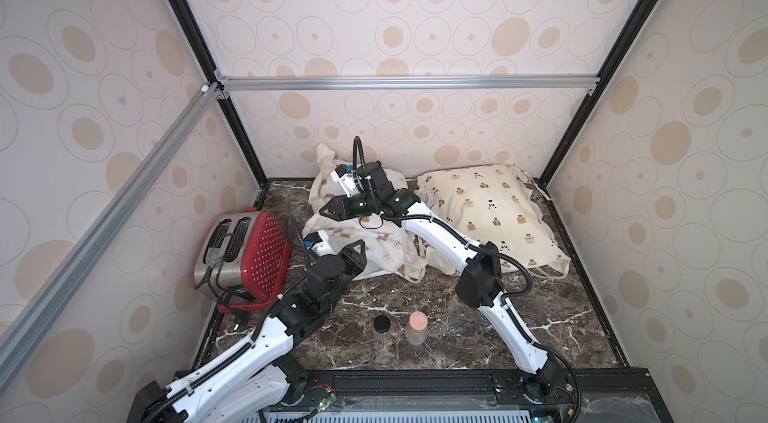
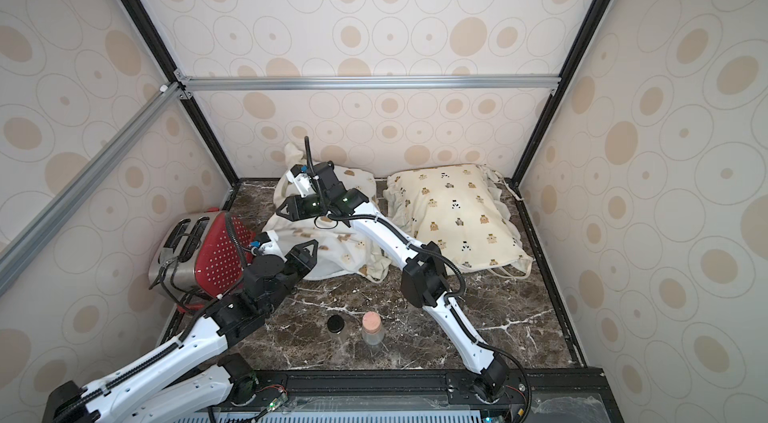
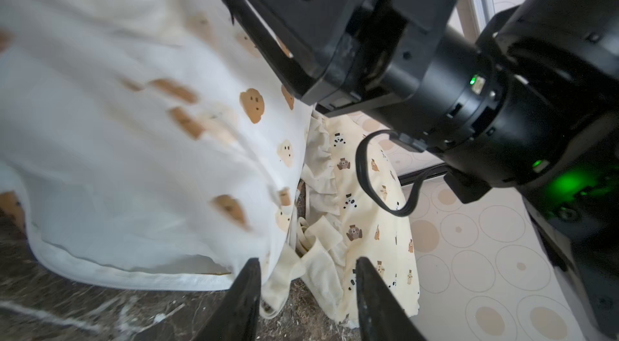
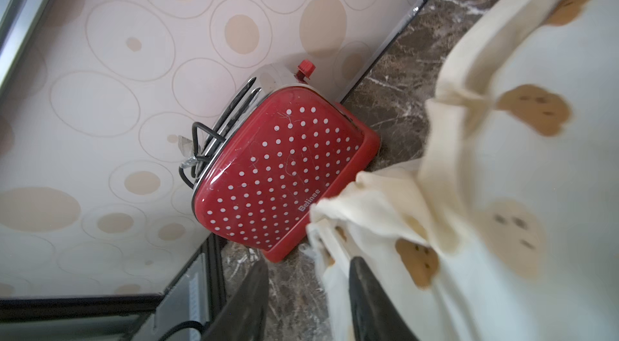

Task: Zip up pillowcases
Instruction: Adjust the pillowcase at the center of the board, then pick up the pillowcase from the center of the board, then zip the zipper on the pillowcase.

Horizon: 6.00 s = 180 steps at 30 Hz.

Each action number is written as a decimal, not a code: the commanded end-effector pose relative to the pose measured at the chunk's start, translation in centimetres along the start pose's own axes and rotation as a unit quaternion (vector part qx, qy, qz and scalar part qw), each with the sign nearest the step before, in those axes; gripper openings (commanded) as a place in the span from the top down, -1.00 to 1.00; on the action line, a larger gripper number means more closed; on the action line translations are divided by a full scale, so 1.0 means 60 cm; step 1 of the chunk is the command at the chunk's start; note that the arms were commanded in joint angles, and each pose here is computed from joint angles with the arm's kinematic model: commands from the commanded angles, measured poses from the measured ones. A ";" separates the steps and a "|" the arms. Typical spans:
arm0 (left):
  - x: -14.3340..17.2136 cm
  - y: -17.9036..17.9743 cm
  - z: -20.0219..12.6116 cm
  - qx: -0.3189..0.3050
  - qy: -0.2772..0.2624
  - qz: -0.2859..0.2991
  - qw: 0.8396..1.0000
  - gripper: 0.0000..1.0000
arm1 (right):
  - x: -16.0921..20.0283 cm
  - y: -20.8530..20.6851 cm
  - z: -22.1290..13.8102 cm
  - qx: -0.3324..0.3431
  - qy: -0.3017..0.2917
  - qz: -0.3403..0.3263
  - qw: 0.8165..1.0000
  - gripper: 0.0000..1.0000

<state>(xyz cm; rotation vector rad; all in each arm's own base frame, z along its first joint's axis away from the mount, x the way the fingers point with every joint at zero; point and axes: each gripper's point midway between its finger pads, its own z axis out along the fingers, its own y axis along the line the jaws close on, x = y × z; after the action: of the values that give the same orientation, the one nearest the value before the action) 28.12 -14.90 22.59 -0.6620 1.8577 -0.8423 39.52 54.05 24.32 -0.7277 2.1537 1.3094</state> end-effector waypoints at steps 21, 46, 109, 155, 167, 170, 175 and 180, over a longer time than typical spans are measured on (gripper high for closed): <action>-0.102 0.223 0.022 -0.246 0.033 0.025 0.968 -0.35 | 0.275 -0.236 -0.230 0.226 0.064 0.219 0.947 -0.75; -0.112 0.233 -0.003 -0.274 0.025 0.045 0.960 -0.42 | 0.301 -0.295 -0.153 0.216 0.042 0.217 0.951 0.74; 0.059 0.326 0.114 -0.225 0.158 -0.021 0.961 0.78 | 0.311 -0.341 -0.367 0.284 0.035 0.265 0.921 0.94; 0.005 0.153 0.037 -0.124 0.207 0.009 0.970 1.00 | 0.376 -0.001 -0.098 0.136 0.121 0.145 0.973 0.13; -0.002 0.142 0.035 -0.118 0.205 0.009 0.972 1.00 | 0.381 0.002 -0.040 0.080 0.114 0.142 0.980 0.03; -0.004 0.142 0.035 -0.119 0.203 0.011 0.972 1.00 | 0.382 0.001 -0.030 0.072 0.115 0.142 0.980 0.03; -0.004 0.143 0.035 -0.120 0.201 0.009 0.972 1.00 | 0.374 0.001 -0.018 0.059 0.105 0.132 0.984 0.03; -0.003 0.144 0.036 -0.121 0.201 0.009 0.972 1.00 | 0.358 -0.005 -0.011 0.052 0.090 0.132 0.986 0.03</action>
<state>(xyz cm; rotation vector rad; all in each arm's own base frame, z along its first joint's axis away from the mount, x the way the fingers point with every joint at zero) 29.08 -9.79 13.41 -0.6607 2.3923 -0.7636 23.08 48.59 9.07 -0.5592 2.5689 1.2402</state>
